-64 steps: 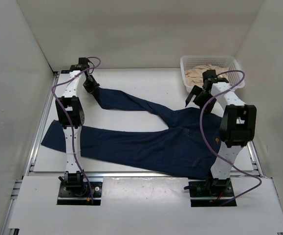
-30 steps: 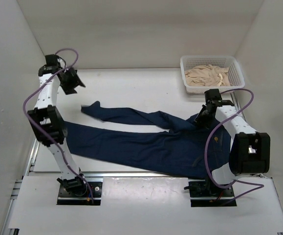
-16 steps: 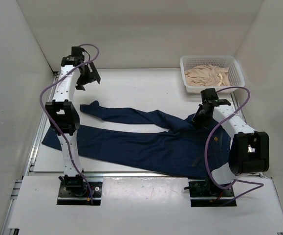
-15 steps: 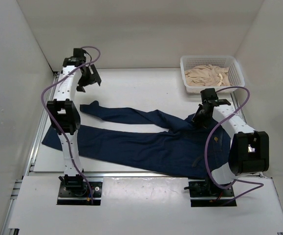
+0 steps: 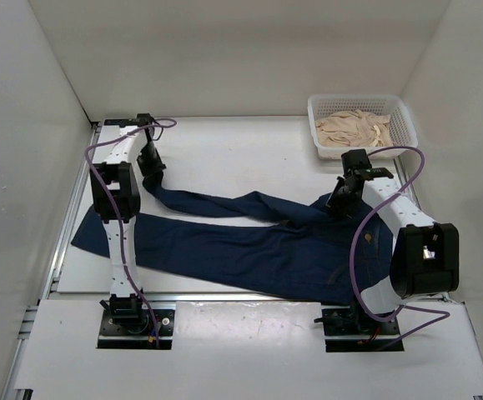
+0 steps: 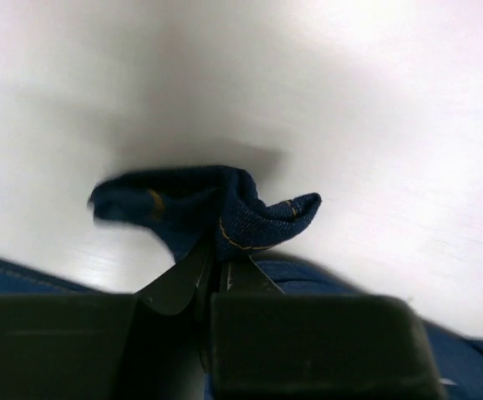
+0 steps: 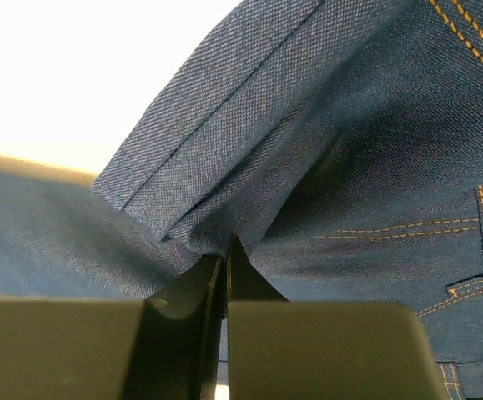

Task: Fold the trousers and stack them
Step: Flatten the trousers out

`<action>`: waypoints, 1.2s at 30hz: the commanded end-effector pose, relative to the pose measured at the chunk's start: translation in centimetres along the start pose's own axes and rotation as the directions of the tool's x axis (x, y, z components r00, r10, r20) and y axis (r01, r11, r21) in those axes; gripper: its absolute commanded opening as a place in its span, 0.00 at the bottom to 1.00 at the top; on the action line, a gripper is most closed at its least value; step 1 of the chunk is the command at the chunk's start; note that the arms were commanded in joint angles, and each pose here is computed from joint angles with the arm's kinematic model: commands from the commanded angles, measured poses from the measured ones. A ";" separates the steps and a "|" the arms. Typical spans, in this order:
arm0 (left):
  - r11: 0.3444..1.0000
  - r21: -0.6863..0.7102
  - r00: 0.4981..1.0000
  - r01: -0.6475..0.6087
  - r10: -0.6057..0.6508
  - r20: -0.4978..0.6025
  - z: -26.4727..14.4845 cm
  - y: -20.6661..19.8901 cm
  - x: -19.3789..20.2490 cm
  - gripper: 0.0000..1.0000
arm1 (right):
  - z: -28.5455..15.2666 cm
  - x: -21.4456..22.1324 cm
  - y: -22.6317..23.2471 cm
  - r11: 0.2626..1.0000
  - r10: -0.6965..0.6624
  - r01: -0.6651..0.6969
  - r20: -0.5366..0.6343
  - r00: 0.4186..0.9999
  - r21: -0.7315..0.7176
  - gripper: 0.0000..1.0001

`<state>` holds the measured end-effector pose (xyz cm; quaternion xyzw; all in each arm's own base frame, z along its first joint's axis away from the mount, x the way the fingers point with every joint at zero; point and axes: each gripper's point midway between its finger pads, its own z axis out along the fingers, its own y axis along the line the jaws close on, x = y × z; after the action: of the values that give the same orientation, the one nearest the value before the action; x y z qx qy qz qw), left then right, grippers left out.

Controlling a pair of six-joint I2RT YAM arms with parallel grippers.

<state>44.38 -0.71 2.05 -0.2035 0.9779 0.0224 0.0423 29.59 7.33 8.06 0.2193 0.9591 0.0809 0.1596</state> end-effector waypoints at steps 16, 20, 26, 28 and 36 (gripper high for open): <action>0.900 0.393 0.809 -0.187 -0.086 0.582 -20.7 -1.9 -6.4 0.84 | -7.1 -2.1 -1.0 0.999 0.035 -0.029 0.272 0.962 -0.025 0.00; 0.934 0.358 0.962 0.010 -0.107 0.253 -10.8 0.7 -5.1 1.00 | -5.9 -1.0 -1.6 0.999 0.032 -0.028 0.246 0.969 -0.016 0.00; 0.939 0.341 0.921 -0.042 -0.096 0.377 -14.7 -1.2 -5.1 0.54 | -5.6 0.0 -2.1 0.999 0.030 -0.027 0.229 0.973 -0.018 0.00; 0.938 0.342 0.923 -0.050 -0.087 0.376 -15.2 -1.5 -4.6 0.11 | -5.6 -0.1 -1.8 0.999 0.031 -0.024 0.230 0.973 -0.034 0.00; 0.990 0.137 0.970 -0.010 -0.024 0.243 -9.6 1.5 0.6 0.71 | -5.4 0.0 -1.4 0.999 0.021 -0.012 0.210 0.977 -0.043 0.00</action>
<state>45.31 -2.00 12.02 -0.1830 0.9613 -0.0665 0.1949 26.64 5.25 11.99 0.2373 0.9362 0.0678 0.2502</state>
